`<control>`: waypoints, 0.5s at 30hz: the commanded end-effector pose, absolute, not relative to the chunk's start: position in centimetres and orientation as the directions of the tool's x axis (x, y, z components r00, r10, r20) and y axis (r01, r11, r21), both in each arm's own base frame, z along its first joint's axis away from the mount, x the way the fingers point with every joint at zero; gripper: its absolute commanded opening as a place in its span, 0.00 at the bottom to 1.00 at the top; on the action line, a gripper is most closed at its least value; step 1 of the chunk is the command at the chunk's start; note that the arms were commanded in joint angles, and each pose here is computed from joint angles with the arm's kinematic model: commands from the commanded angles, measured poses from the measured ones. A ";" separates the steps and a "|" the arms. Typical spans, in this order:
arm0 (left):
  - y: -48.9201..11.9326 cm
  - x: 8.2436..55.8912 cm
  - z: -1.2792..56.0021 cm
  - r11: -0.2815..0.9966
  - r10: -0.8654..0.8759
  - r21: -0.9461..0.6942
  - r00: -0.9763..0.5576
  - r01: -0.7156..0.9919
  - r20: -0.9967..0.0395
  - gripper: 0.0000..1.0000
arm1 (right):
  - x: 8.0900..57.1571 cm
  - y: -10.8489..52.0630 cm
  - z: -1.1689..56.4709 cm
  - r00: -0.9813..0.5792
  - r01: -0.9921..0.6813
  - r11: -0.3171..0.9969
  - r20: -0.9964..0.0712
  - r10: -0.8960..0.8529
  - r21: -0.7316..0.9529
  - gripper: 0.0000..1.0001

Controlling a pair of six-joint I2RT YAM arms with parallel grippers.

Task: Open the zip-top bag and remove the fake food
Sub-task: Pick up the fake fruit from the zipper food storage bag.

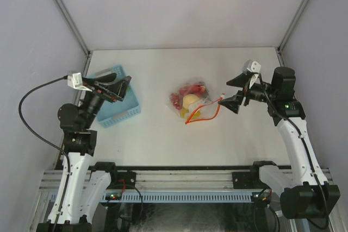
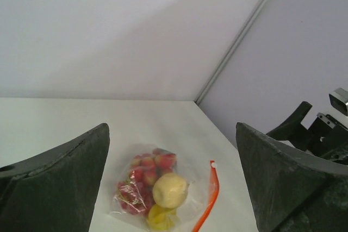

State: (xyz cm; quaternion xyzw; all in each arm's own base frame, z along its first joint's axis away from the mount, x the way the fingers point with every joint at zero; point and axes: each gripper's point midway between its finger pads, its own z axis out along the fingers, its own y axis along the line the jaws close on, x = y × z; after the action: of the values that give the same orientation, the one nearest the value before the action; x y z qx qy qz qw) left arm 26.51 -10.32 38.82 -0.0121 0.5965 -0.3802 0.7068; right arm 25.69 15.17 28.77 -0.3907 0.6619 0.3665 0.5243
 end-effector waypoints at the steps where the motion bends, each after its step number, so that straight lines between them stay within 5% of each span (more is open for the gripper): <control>1: -12.3 25.1 39.2 0.635 -0.563 -0.450 -0.023 0.628 -0.826 1.00 | 25.0 15.3 30.3 -0.030 -0.919 0.393 -0.989 -0.148 -0.031 1.00; 15: -19.1 23.5 36.0 0.698 -0.360 -0.202 0.093 0.686 -0.928 0.99 | 23.1 16.4 27.4 0.094 -0.956 0.249 -0.966 -0.239 -0.154 1.00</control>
State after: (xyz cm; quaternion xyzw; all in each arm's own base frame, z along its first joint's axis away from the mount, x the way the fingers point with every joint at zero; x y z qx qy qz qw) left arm 22.45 -18.18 36.26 0.1150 0.5764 -0.4184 0.6924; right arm 24.03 15.91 27.90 -0.4694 0.6125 0.3485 0.5320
